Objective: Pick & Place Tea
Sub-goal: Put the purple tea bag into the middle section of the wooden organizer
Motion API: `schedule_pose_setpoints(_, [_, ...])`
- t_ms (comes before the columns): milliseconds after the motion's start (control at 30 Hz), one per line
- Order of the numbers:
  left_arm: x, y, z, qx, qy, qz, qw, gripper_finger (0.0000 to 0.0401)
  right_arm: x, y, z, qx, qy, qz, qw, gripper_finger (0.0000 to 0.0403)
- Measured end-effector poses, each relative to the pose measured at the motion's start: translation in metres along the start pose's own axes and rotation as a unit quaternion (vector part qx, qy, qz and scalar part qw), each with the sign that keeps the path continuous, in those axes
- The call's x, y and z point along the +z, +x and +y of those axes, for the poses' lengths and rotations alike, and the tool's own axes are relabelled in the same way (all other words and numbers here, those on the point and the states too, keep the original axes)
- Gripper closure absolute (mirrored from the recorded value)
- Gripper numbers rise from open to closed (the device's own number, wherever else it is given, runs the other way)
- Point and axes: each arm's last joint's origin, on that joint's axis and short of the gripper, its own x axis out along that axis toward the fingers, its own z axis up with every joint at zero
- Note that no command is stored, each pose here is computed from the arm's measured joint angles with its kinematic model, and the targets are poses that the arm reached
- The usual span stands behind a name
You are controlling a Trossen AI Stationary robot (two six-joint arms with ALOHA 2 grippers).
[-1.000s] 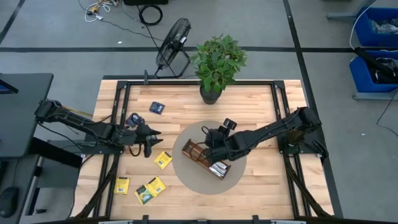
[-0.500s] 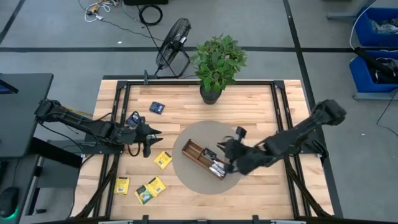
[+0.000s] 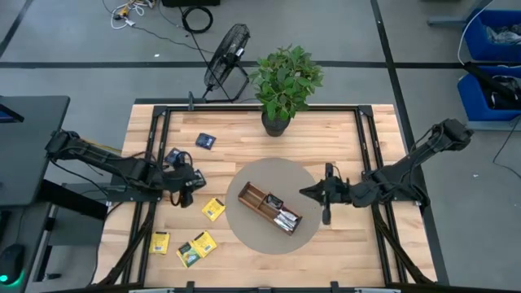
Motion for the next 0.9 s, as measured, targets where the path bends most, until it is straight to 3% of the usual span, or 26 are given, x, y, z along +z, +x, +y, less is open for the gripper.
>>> schedule_pose_setpoints(300, [-0.008,0.000,0.003,0.002,-0.051,0.045,0.998,0.0250,-0.025,-0.001,-0.009,-0.012,0.088,0.043,0.995,0.0389])
schedule_pose_setpoints(500, [-0.013,0.006,0.003,0.034,-0.077,0.077,0.993,0.0250,-0.027,0.001,-0.009,-0.021,0.074,0.047,0.996,0.0389])
schedule_pose_setpoints(767, [-0.024,0.023,0.000,0.074,-0.041,0.153,0.985,0.0250,-0.027,0.003,-0.010,-0.014,0.069,0.056,0.996,0.0389])
schedule_pose_setpoints(900, [-0.025,0.031,-0.005,0.055,-0.035,0.171,0.983,0.0250,-0.027,0.003,-0.011,-0.019,0.068,0.056,0.996,0.0389])
